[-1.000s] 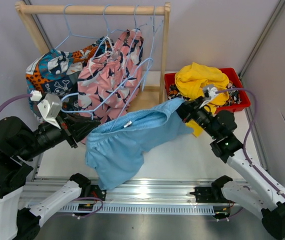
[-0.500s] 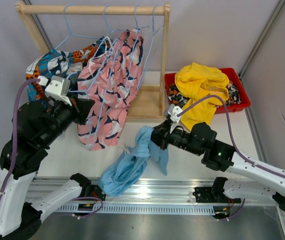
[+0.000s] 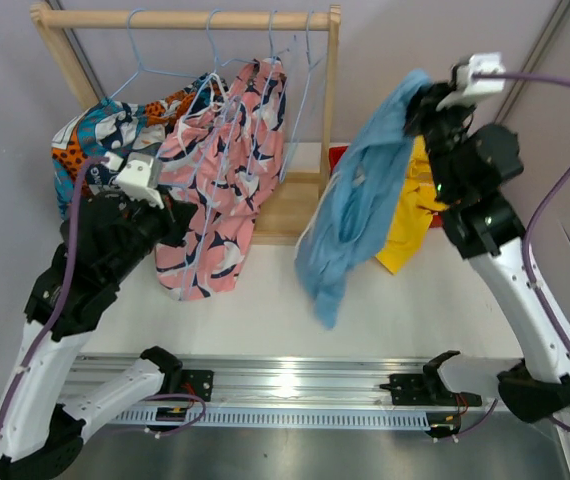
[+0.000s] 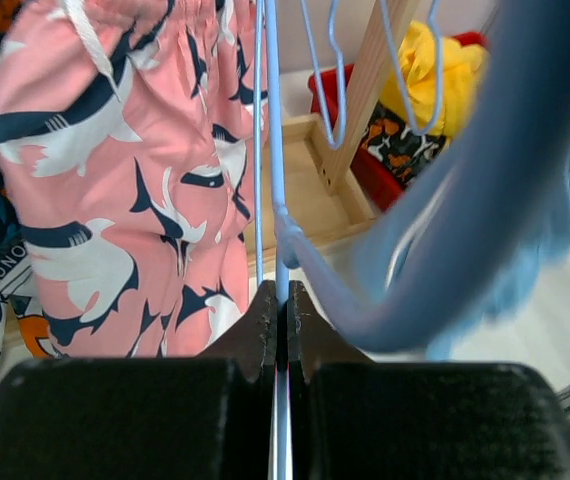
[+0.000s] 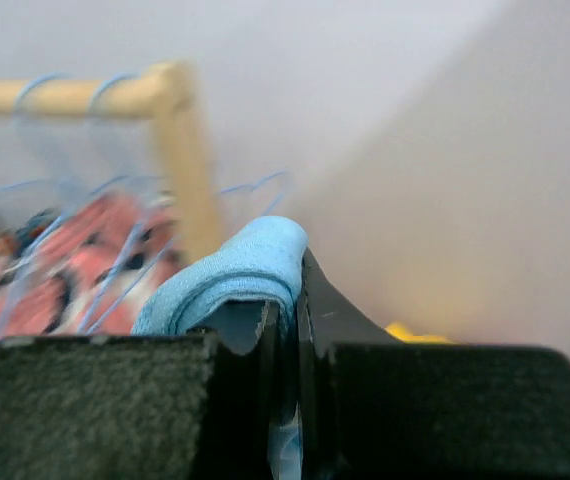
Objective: Remove the shorts from the hanger
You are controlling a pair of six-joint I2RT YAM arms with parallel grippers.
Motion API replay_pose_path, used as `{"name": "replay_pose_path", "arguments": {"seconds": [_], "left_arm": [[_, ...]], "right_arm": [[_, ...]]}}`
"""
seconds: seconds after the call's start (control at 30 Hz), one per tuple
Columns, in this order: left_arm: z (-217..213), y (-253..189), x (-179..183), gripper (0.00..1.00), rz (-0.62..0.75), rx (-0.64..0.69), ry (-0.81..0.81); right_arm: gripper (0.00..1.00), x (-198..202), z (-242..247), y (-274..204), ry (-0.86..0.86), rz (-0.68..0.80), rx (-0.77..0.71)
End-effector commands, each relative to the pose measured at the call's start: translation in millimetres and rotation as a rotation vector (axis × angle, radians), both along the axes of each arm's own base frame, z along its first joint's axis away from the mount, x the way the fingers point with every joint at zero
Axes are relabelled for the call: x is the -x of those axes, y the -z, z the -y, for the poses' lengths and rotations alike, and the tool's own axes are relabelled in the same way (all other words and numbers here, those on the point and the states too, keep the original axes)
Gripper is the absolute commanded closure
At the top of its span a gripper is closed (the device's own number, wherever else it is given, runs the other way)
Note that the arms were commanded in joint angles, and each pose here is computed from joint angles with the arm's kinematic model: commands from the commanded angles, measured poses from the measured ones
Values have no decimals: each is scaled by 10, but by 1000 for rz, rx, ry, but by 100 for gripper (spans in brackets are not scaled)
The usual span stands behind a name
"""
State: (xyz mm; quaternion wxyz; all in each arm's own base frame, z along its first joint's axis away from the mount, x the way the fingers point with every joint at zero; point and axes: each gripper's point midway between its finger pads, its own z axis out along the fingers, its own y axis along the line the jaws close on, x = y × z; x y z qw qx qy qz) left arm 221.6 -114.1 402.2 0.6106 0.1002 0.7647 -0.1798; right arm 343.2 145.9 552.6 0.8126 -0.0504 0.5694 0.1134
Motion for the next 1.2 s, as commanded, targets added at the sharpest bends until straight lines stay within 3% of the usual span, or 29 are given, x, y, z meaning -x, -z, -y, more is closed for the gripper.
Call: {"name": "replay_pose_path", "arguments": {"seconds": [0.0, 0.17, 0.3, 0.5, 0.57, 0.6, 0.63, 0.67, 0.87, 0.9, 0.97, 1.17], "left_arm": [[58, -107, -124, 100, 46, 17, -6], [64, -58, -256, 100, 34, -15, -32], [107, -6, -403, 100, 16, -40, -46], [238, -67, -798, 100, -2, -57, -75], [253, -152, -984, 100, 0, -60, -96], [262, -145, -1050, 100, -6, -64, -100], [241, -157, -1125, 100, -9, -63, -113], [251, -306, -1166, 100, 14, -45, -110], [388, -540, -1535, 100, 16, -54, -101], [406, -803, -1525, 100, 67, -27, -89], [513, -742, -1665, 100, 44, -34, -66], [768, -1137, -1881, 100, 117, 48, 1]], "right_arm": [[100, -311, 503, -589, 149, 141, -47], [100, -822, 858, -626, 271, 163, -62], [100, -1271, 1044, -186, 364, 115, -60], [100, -1780, 1173, 1445, 451, -170, -34], [86, -1769, 1197, 2066, 467, -305, -20], [71, -1747, 1205, 2272, 471, -352, -38], [16, -1698, 1217, 2495, 478, -412, -80], [2, -1605, 1276, 2763, 511, -470, -98], [1, -1037, 1277, 3639, 537, -681, -209], [1, -943, 1261, 3522, 519, -643, -234], [0, -788, 1218, 3580, 487, -645, -255], [1, -257, 1212, 3753, 437, -639, -311]]}}
